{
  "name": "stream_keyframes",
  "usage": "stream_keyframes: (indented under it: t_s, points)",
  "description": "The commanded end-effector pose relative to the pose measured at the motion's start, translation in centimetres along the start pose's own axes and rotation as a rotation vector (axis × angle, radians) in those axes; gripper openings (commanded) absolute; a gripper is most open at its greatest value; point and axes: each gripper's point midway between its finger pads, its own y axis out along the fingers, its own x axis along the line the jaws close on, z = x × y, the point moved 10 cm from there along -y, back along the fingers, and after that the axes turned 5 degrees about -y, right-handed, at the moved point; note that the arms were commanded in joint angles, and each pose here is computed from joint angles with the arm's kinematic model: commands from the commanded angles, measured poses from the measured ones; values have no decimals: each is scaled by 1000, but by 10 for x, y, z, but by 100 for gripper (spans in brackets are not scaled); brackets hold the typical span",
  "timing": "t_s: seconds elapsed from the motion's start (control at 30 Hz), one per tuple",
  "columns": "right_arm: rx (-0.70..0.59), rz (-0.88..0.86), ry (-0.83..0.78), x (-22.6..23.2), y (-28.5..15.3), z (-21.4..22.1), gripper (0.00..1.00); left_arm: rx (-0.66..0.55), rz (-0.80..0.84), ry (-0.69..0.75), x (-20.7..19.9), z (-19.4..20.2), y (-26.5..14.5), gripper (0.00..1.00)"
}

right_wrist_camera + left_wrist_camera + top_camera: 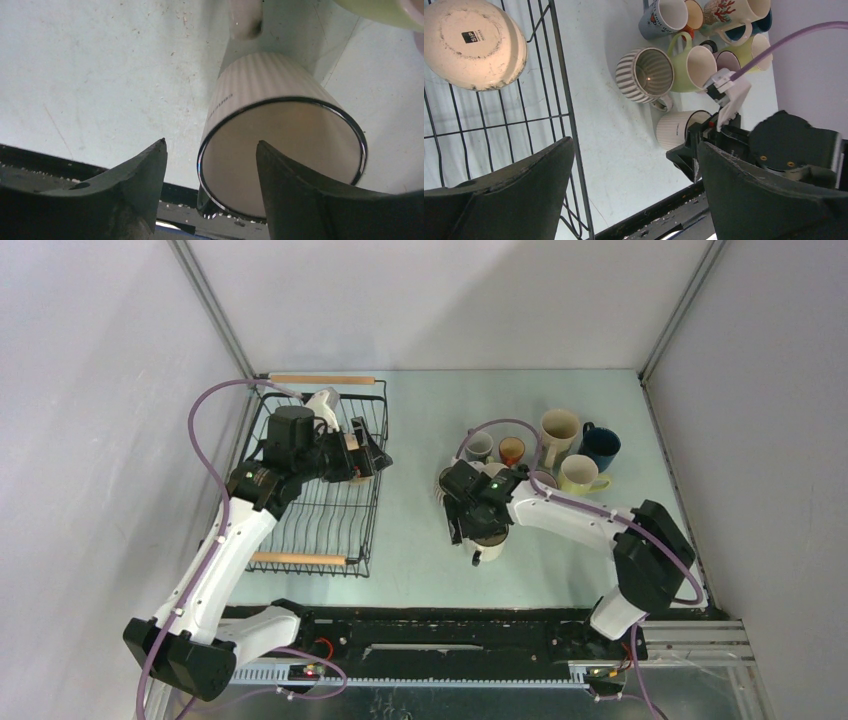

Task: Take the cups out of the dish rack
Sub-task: Place the cup at the center of the board.

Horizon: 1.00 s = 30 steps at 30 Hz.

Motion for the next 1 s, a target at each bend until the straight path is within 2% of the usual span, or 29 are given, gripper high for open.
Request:
stream_keyframes:
  t_s: [0.0, 0.13, 0.23, 0.6, 0.8, 0.97]
  points:
    - [-100, -68, 7, 3, -39, -9, 75, -39, 10, 32, -3, -3, -7, 100]
    - [-129, -106, 3, 1, -56, -7, 83, -71, -10, 24, -2, -5, -9, 100]
    - [-163, -134, 5, -2, -71, -6, 99, -99, -45, 20, -1, -8, -11, 100]
    - [-350, -221, 10, -25, -124, -9, 100, -191, -363, -33, 18, -28, -5, 100]
    - [-420, -244, 27, -37, -138, -10, 100, -165, -506, -47, 46, -37, 10, 100]
    - [-442, -271, 37, -46, -137, -9, 100, -122, -520, -76, 58, -42, 24, 100]
